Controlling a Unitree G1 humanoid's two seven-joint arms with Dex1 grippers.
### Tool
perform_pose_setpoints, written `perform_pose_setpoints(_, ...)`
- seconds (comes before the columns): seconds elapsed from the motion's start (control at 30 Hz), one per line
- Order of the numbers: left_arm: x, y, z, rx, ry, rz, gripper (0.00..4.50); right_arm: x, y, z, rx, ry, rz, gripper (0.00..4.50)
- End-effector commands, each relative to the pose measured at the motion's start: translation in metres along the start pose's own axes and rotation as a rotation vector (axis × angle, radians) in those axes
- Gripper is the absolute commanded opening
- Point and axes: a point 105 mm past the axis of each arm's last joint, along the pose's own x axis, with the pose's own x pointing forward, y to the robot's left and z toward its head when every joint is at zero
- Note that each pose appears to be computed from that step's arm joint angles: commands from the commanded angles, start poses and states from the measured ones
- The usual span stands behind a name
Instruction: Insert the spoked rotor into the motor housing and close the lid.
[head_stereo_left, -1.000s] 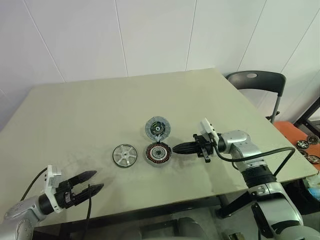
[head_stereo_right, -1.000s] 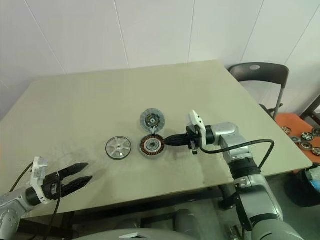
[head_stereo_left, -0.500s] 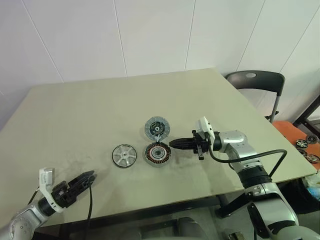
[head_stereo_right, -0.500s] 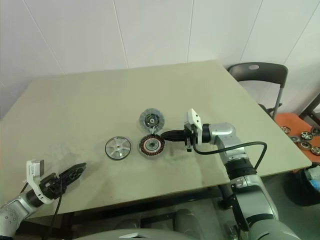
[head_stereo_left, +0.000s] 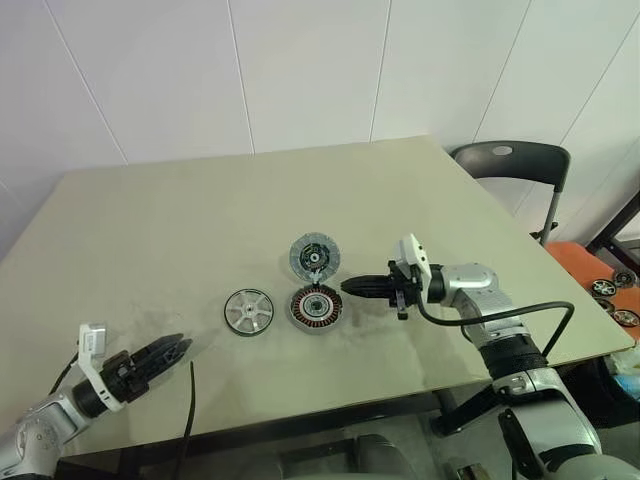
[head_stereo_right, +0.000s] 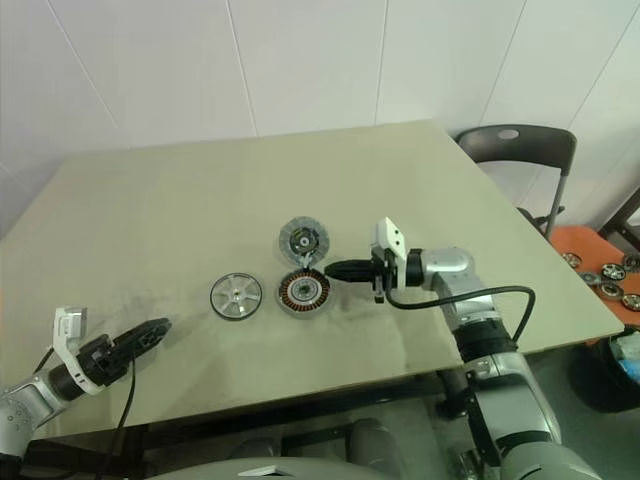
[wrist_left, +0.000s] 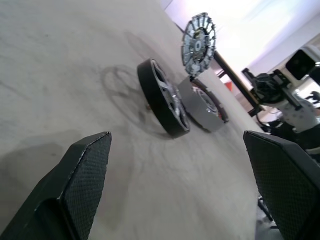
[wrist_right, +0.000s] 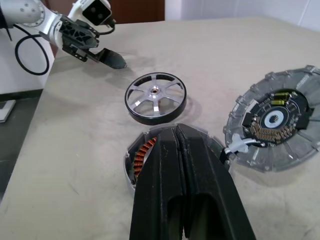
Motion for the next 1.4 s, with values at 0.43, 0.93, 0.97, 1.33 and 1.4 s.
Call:
perform_pose_setpoints(0.43,0.113,-0.067,0.024,0.086,0.029,-0.083,4.5,-0.029,-0.016,-0.011,0.039,-0.047,-0.219,0.05)
perform_pose_setpoints(0.93,0.059,-0.072,0.047,0.118,0.027,-0.199,4.5,-0.023,-0.015,0.0,0.039,-0.066,-0.194,0.05)
perform_pose_setpoints(0.97,0.05,-0.075,0.047,0.105,0.032,-0.206,4.5,-0.022,-0.014,-0.002,0.04,-0.061,-0.192,0.05)
perform_pose_setpoints(1.33,0.016,-0.09,-0.004,-0.153,0.041,-0.161,4.5,-0.017,-0.01,-0.009,0.049,-0.049,-0.178,0.05)
perform_pose_setpoints(1.4,0.013,-0.092,-0.013,-0.182,0.048,-0.149,4.5,-0.017,-0.011,-0.01,0.047,-0.046,-0.176,0.05)
